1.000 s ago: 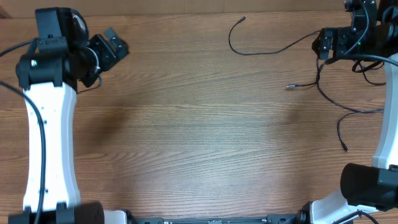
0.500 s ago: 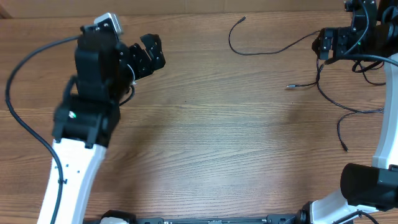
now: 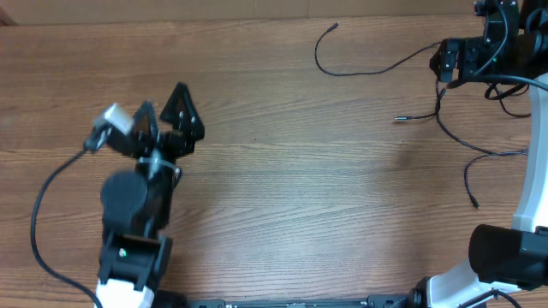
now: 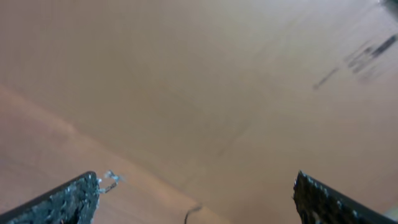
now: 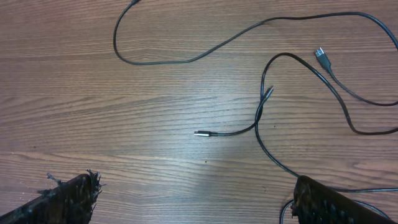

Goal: Untangle cables

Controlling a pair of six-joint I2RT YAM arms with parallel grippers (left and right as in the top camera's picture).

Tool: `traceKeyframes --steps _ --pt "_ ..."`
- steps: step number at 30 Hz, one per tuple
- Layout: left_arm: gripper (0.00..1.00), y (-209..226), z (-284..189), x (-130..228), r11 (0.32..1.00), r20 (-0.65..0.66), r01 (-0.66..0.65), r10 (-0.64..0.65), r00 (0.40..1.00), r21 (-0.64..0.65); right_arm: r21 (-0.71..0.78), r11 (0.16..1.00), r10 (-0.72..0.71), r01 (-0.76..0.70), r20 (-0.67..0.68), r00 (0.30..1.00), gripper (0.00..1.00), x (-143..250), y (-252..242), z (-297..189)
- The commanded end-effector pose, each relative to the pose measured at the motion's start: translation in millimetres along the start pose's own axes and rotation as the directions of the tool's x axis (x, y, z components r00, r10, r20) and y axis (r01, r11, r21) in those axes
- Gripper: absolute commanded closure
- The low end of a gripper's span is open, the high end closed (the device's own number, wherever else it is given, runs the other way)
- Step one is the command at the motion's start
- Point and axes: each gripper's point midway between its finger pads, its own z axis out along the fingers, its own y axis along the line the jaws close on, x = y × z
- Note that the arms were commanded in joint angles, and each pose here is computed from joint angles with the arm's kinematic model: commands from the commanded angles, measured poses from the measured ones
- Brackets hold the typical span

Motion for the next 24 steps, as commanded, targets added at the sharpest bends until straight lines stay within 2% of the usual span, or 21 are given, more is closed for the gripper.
traceKeyframes --steps 1,3,13,17,24 --pt "0.01 15.9 -22.4 -0.4 0.991 0.094 -0.134 0.132 0.987 0.013 0.000 1.000 -0.004 0.004 0.014 1.000 0.00 -3.3 0.8 -3.2" --pt "0.00 25.1 -40.0 1.0 0.983 0.143 -0.183 0.177 0.974 0.028 0.000 1.000 -0.004 0.004 0.014 1.000 0.00 -3.3 0.8 -3.2" --pt "0.00 81.7 -79.9 15.3 0.978 0.214 -0.207 0.209 0.954 -0.033 0.000 1.000 -0.004 0.004 0.014 1.000 0.00 -3.3 0.8 -3.2" --pt "0.01 104.7 -86.3 30.1 0.975 0.199 -0.209 0.219 0.955 -0.073 0.000 1.000 -0.004 0.004 0.014 1.000 0.00 -3.3 0.8 -3.2" --pt "0.00 140.4 -91.6 61.5 0.960 0.060 -0.213 0.227 0.972 -0.182 0.000 1.000 -0.004 0.004 0.014 1.000 0.00 -3.3 0.8 -3.2"
